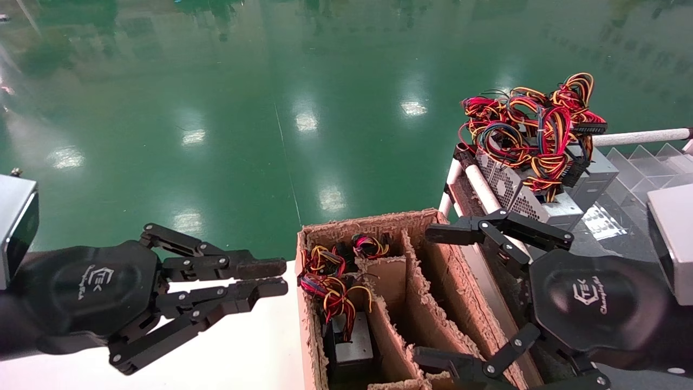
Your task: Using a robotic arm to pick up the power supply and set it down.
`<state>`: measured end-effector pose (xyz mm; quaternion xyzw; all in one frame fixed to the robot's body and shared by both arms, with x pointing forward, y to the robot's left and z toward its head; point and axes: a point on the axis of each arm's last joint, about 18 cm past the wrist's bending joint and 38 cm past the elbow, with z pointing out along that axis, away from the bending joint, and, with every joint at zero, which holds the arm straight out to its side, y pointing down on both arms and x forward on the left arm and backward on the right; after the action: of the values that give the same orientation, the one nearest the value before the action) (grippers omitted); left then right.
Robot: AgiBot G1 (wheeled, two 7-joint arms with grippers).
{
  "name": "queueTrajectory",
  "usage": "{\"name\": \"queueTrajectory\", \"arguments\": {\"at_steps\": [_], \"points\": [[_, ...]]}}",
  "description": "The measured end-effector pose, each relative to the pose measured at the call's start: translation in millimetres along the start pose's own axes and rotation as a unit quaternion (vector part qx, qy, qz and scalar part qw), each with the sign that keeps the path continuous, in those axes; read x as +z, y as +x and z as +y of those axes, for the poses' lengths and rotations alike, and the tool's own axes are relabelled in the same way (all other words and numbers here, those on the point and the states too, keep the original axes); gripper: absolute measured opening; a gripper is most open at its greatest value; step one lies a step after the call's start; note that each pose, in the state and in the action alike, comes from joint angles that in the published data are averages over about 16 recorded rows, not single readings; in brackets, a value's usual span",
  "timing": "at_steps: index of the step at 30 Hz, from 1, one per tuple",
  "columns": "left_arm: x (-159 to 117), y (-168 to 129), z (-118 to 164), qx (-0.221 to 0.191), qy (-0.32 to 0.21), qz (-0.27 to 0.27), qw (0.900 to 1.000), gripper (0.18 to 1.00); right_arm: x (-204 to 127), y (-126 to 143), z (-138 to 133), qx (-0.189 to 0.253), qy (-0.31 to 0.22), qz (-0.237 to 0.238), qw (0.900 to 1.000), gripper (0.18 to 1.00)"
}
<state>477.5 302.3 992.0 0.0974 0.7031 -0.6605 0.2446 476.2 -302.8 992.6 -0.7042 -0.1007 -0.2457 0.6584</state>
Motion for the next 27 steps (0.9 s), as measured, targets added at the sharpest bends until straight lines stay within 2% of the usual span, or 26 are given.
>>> {"name": "queueTrajectory", "arguments": {"at_steps": [4,12,18,27], "points": [[0.0,0.0,0.0,0.0,0.0,0.0,1.0,0.278,0.0,0.0,0.0,0.0,0.0,0.0,1.0,1.001],[0.0,0.0,0.0,0.0,0.0,0.0,1.0,0.215,0.0,0.0,0.0,0.0,0.0,0.0,1.0,1.001],[0.0,0.0,0.0,0.0,0.0,0.0,1.0,0.209,0.0,-0.1,0.0,0.0,0.0,0.0,1.0,1.001],[0.0,0.0,0.0,0.0,0.0,0.0,1.0,0.275,1.3,1.9,5.3,0.003,-0.004,0.003,1.0,1.001]]}}
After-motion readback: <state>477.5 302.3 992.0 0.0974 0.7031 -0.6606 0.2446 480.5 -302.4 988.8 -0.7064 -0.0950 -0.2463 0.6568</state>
